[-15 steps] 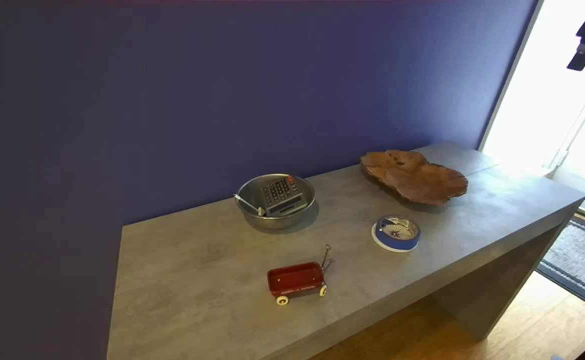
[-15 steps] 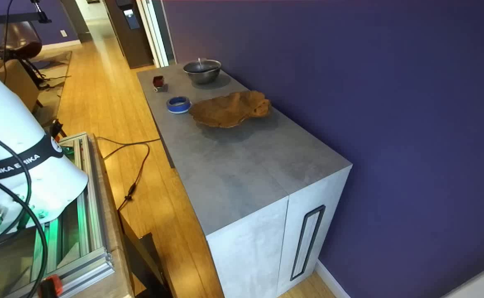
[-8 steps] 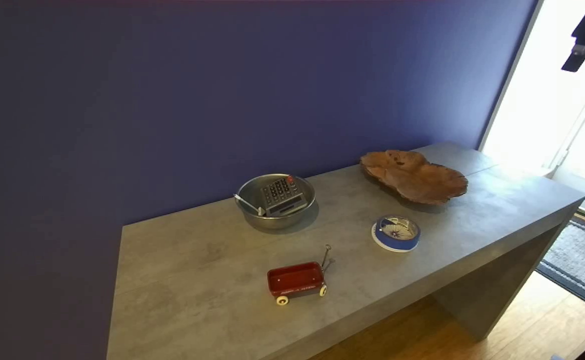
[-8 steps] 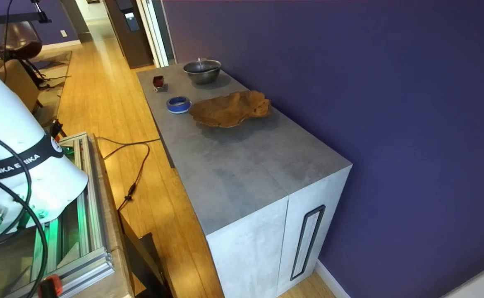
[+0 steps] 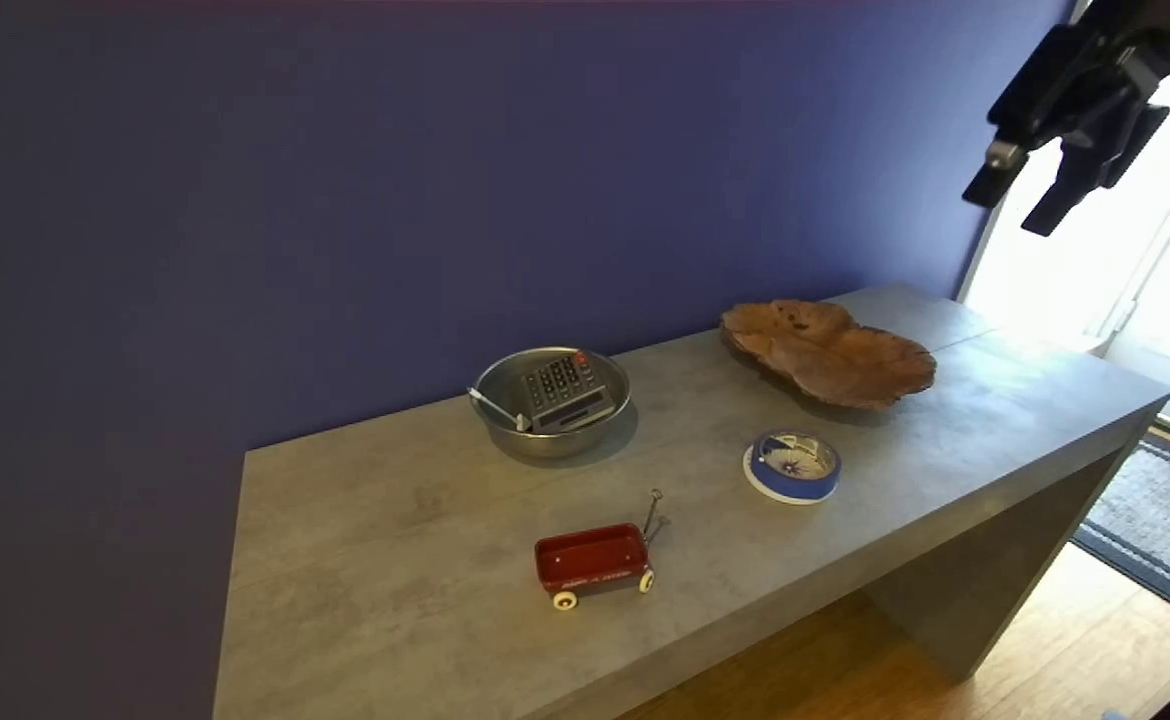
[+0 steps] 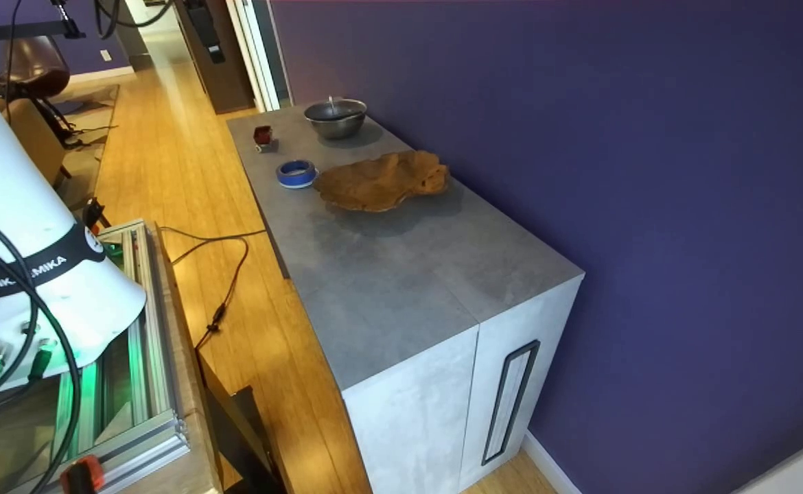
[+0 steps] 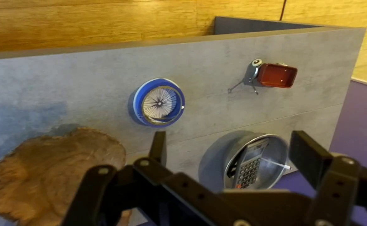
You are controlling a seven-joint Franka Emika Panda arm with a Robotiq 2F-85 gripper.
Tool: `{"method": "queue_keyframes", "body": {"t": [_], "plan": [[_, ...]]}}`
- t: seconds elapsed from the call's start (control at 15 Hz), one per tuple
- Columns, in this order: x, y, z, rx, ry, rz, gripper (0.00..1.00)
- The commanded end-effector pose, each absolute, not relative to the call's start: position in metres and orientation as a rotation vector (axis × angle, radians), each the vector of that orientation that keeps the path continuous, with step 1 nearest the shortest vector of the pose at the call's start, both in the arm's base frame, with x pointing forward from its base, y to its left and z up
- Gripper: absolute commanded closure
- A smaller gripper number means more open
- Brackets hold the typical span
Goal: Pick up the metallic dishpan and move it to the right of the wooden bowl
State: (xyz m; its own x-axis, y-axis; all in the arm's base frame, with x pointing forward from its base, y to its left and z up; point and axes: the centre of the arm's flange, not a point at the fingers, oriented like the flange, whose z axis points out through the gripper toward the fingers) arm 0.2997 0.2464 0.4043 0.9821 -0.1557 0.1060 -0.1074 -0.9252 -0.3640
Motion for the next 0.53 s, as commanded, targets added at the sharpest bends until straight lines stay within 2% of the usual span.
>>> {"method": "queue_keyframes", "body": {"t": [0.0,0.47], "plan": [[0.338,0.318,0.360,-2.759,0.253,-0.158,0.00],[0.391,0.391,0.292,-2.875,0.070,-0.290,0.00]]}}
